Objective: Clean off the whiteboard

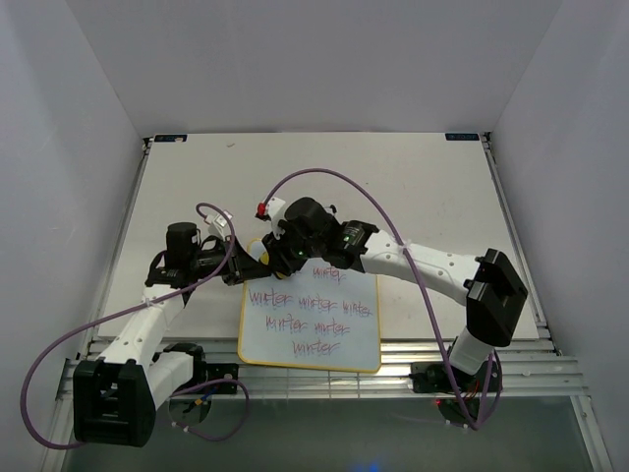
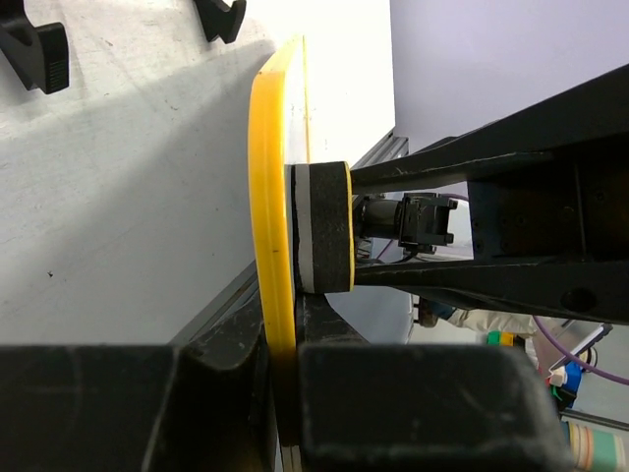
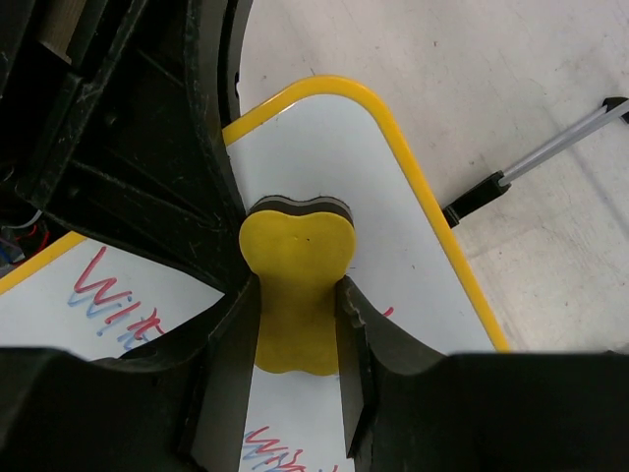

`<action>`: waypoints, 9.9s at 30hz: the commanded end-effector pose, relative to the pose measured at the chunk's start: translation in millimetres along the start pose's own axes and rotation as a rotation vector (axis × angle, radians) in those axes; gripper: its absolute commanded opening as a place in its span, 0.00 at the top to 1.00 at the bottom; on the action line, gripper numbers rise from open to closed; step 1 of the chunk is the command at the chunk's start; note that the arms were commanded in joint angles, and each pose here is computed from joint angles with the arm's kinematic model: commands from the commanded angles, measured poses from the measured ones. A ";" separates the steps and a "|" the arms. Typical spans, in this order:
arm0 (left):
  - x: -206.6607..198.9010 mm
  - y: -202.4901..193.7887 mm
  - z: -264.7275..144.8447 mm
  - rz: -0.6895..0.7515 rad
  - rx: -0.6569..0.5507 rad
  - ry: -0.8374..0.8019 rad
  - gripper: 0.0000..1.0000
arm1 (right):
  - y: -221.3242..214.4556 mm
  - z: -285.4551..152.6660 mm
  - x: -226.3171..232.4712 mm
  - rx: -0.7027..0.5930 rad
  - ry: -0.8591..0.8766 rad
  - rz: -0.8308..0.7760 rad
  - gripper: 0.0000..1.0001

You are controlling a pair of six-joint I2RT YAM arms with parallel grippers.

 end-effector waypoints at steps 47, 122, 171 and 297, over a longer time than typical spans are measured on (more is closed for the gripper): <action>-18.4 4.6 1.7 0.147 -0.001 -0.139 0.68 | -32.7 30.0 10.6 0.146 0.129 0.032 0.73; -40.7 3.8 -7.1 0.128 -0.074 -0.212 0.34 | 2.1 16.3 -50.3 -0.138 -0.184 0.132 0.73; -41.2 12.7 -5.8 0.111 -0.101 -0.192 0.35 | -66.0 -13.8 -5.9 0.098 0.073 -0.128 0.78; -49.7 10.6 -11.5 0.127 -0.130 -0.211 0.34 | -15.4 -16.6 -14.2 -0.067 -0.238 0.187 0.78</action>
Point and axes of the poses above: each gripper's point midway between its finger pads, its own z axis out along the fingers, its own x axis along the line the jaws close on, y = z × x, the point moved 1 cm from there along -z, back along the fingers, and after that the axes turned 3 degrees about z, right-handed, at the moved point
